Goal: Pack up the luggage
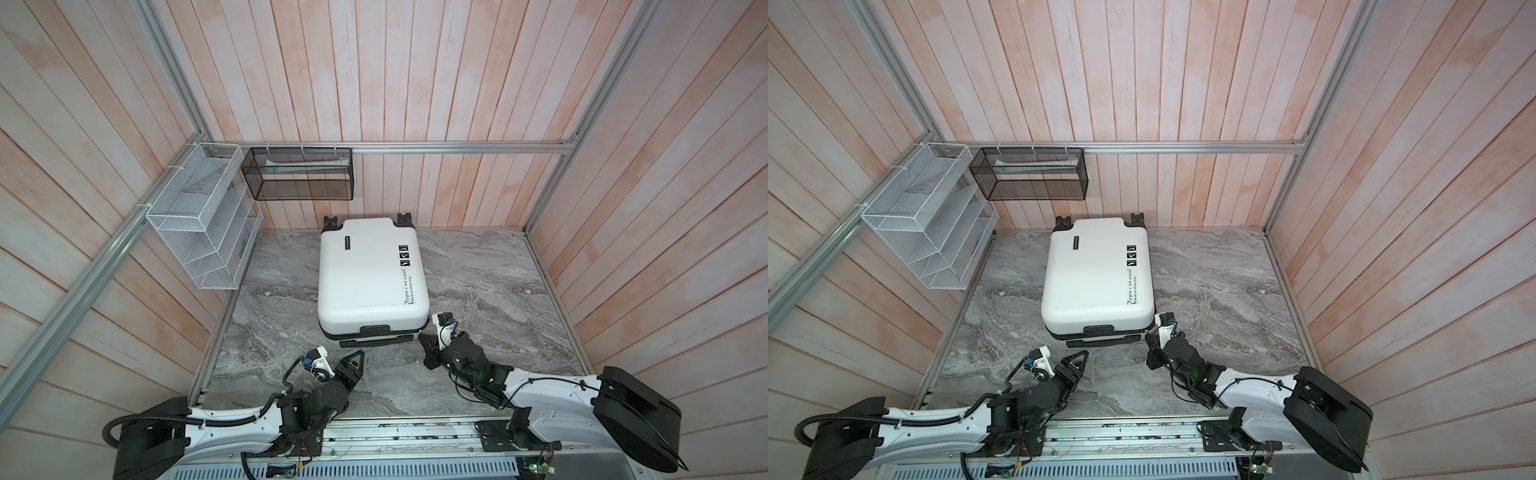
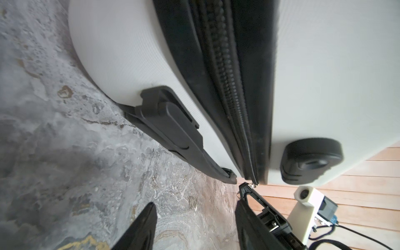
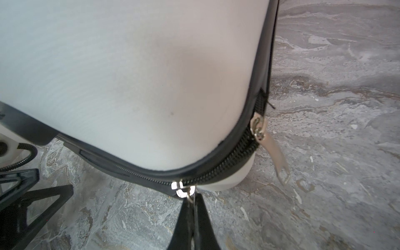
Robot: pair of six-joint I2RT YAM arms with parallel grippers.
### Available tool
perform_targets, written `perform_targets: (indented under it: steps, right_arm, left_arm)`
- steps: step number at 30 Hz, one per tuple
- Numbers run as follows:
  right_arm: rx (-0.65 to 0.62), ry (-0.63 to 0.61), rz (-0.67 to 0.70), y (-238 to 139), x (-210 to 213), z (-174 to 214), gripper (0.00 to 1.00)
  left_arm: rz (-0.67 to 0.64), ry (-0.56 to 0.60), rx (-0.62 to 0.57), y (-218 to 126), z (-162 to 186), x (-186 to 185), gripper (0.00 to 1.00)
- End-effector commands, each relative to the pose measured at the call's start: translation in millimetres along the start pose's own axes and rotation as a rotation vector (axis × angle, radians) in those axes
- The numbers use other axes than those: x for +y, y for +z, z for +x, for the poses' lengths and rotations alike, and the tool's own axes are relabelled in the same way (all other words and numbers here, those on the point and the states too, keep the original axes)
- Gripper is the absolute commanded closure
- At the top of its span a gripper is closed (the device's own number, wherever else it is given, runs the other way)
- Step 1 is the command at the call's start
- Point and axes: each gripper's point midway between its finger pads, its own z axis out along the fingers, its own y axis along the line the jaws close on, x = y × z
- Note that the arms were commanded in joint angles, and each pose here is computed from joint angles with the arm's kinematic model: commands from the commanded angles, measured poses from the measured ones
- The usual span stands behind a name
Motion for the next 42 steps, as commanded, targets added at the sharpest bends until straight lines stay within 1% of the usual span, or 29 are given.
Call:
perform_targets:
  steps: [1, 12, 20, 28, 37, 42]
  right_arm:
    - [0.011, 0.001, 0.068, 4, -16, 2, 1.0]
    - [0.017, -0.003, 0.06, 6, -14, 3, 1.0]
    - [0.018, -0.002, 0.06, 5, -14, 3, 1.0]
    - [0.019, -0.004, 0.063, 4, -15, 3, 1.0]
    - [0.022, -0.004, 0.06, 3, -14, 4, 1.0]
    - [0.023, -0.005, 0.064, 1, -16, 5, 1.0]
  left_arm:
    - [0.044, -0.04, -0.06, -1, -11, -5, 0.41]
    - [0.053, -0.043, -0.069, 9, -17, -10, 0.42]
    - [0.044, -0.037, -0.05, 20, -10, -9, 0.43]
    - [0.056, -0.033, -0.048, 30, -8, -12, 0.45]
    - [0.073, -0.03, -0.026, 45, -1, -19, 0.5]
    - [0.072, -0.035, -0.028, 50, 0, -18, 0.56]
